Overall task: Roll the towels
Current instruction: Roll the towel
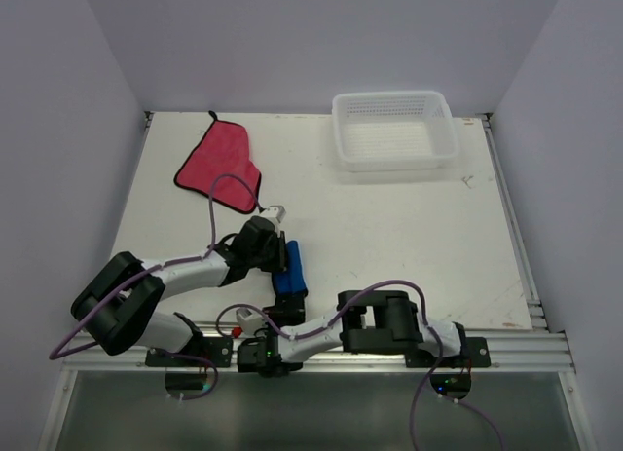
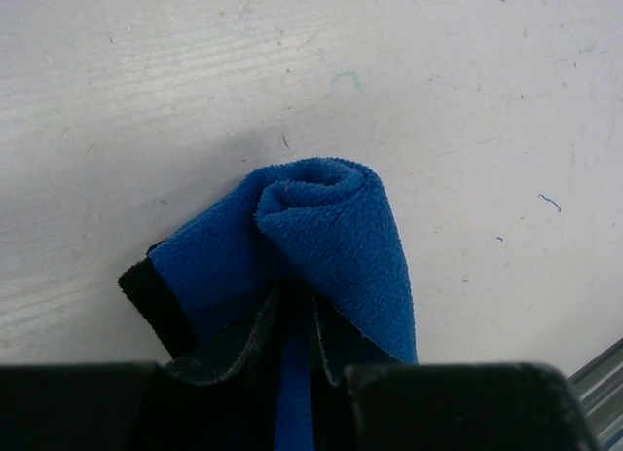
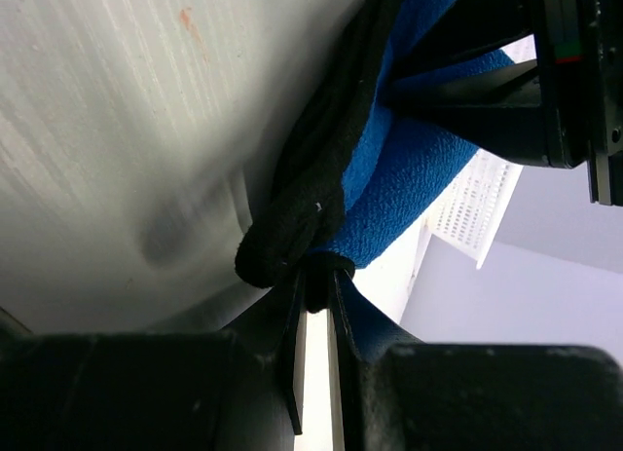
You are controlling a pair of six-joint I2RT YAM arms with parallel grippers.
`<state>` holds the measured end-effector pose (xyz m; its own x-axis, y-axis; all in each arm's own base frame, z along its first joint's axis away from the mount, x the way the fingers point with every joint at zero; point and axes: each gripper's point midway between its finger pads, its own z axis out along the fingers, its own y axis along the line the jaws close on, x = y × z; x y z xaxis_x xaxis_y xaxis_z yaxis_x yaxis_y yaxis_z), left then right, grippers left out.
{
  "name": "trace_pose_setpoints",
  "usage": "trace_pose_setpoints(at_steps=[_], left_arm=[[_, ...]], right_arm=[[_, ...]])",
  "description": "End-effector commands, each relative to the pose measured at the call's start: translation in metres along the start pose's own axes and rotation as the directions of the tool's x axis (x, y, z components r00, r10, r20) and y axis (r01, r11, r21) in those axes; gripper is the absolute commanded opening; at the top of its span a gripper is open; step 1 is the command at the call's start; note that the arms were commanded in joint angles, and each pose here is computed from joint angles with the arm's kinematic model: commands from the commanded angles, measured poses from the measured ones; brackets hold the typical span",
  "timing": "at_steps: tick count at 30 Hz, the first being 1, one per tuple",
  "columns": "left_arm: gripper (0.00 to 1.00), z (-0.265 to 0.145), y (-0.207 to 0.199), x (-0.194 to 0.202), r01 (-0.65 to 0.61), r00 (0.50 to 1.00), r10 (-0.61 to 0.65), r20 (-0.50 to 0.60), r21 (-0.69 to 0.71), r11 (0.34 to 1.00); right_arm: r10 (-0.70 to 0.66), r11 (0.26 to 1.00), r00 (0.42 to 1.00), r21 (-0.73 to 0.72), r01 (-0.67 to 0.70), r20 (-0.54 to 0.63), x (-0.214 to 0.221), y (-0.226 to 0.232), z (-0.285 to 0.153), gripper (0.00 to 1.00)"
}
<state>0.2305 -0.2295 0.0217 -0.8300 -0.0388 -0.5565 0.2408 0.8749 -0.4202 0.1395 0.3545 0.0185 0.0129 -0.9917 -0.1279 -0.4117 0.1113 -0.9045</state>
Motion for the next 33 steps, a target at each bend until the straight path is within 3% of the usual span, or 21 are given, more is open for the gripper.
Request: trace_pose_setpoints(at_steps=[1,14,20,26,33], left_arm=[[0.19,-0.006,-0.002,-0.009,-0.036,0.999,0.036,0.011,-0.011,0.999],[0.22,-0.044,0.024,-0.028,-0.048,0.997,0.059,0.053,-0.197,0.979],[0.22,-0.066,0.027,-0.049,-0.004,0.991,0.038,0.131,-0.250,0.968],[0.23,-0.088,-0.015,-0.089,-0.007,0.951,0.024,0.309,-0.056,0.998],[0.24,-0.072,-0.052,-0.092,-0.072,0.962,0.038,0.272,0.116,0.991]], right_arm=[[-0.010,0.971,0.999,-0.239,-0.003,-0.053,0.008,0.059,0.009,0.00],[-0.013,0.955,0.993,-0.296,-0.023,-0.119,0.013,0.070,0.016,0.00],[-0.018,0.950,0.991,-0.312,-0.025,-0.133,0.016,0.074,0.017,0.00],[-0.027,0.949,0.990,-0.316,-0.018,-0.138,0.017,0.078,0.018,0.00],[-0.026,0.947,0.989,-0.319,-0.022,-0.145,0.018,0.078,0.020,0.00]])
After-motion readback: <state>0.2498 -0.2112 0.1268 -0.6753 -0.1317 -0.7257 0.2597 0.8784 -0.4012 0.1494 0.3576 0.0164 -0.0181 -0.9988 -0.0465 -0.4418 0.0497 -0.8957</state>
